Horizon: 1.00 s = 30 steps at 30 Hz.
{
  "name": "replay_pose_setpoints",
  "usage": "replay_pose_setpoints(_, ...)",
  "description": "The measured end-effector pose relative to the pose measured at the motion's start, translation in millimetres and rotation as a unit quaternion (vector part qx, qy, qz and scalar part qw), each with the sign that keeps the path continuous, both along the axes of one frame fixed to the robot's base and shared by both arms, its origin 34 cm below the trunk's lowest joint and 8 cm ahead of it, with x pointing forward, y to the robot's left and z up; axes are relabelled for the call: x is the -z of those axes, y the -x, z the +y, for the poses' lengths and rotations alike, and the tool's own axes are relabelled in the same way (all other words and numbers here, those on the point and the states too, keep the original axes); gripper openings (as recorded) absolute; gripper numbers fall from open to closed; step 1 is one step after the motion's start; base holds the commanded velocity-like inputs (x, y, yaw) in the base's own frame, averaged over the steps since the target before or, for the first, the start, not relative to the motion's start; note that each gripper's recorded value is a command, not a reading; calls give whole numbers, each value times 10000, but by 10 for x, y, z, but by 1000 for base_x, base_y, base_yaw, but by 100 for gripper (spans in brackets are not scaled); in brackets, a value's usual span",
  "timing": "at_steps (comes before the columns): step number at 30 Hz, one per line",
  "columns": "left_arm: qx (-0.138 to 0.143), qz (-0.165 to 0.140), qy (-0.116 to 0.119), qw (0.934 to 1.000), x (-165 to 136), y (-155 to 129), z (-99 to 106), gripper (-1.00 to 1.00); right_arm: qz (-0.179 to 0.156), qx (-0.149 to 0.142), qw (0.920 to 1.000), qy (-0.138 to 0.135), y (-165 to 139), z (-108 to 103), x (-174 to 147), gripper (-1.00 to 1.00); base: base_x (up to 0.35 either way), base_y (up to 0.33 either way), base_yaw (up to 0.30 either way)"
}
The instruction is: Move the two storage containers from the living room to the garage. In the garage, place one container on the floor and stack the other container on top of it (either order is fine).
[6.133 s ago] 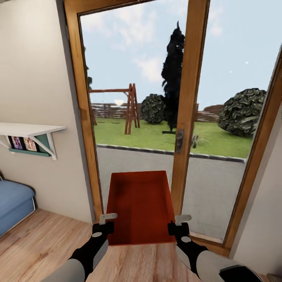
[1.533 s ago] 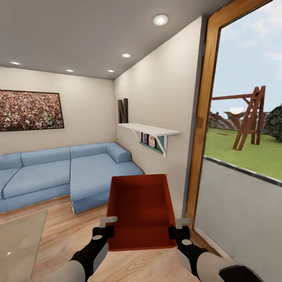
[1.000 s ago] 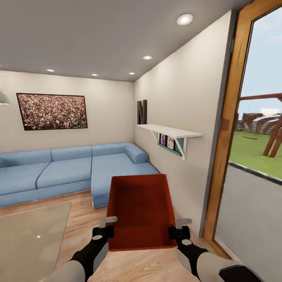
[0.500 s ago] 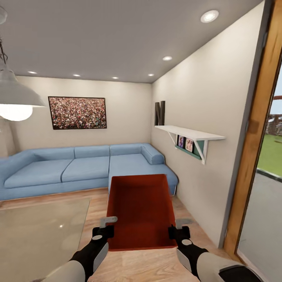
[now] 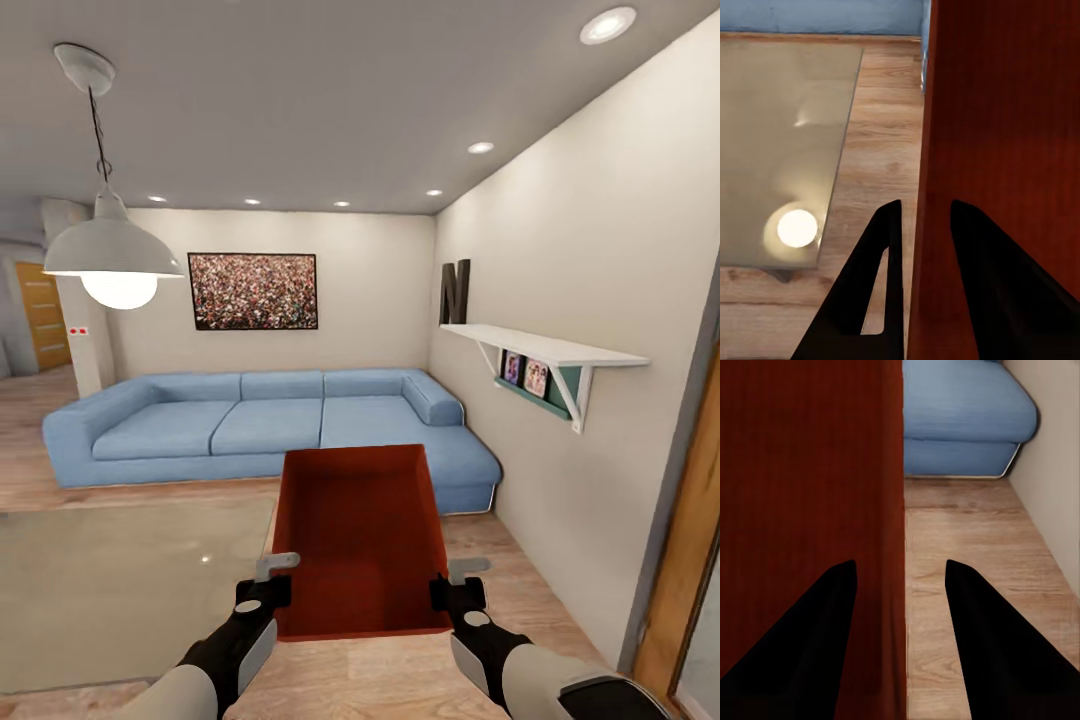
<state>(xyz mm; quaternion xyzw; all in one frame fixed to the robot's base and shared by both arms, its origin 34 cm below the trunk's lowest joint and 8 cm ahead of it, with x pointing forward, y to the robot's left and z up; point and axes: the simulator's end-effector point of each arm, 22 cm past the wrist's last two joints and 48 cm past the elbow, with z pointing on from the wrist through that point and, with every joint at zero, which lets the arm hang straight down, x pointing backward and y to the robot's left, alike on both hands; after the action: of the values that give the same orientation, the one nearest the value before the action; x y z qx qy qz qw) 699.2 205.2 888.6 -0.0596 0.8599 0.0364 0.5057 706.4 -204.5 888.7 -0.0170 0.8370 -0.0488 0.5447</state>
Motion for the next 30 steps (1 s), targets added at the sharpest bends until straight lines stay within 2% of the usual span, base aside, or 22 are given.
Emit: replay_pose_setpoints(30,-1,-70,0,10000,-80,-7,-2,-100,-71,-1,10000,-3,-8,-2,-80,-100,0,0,300)
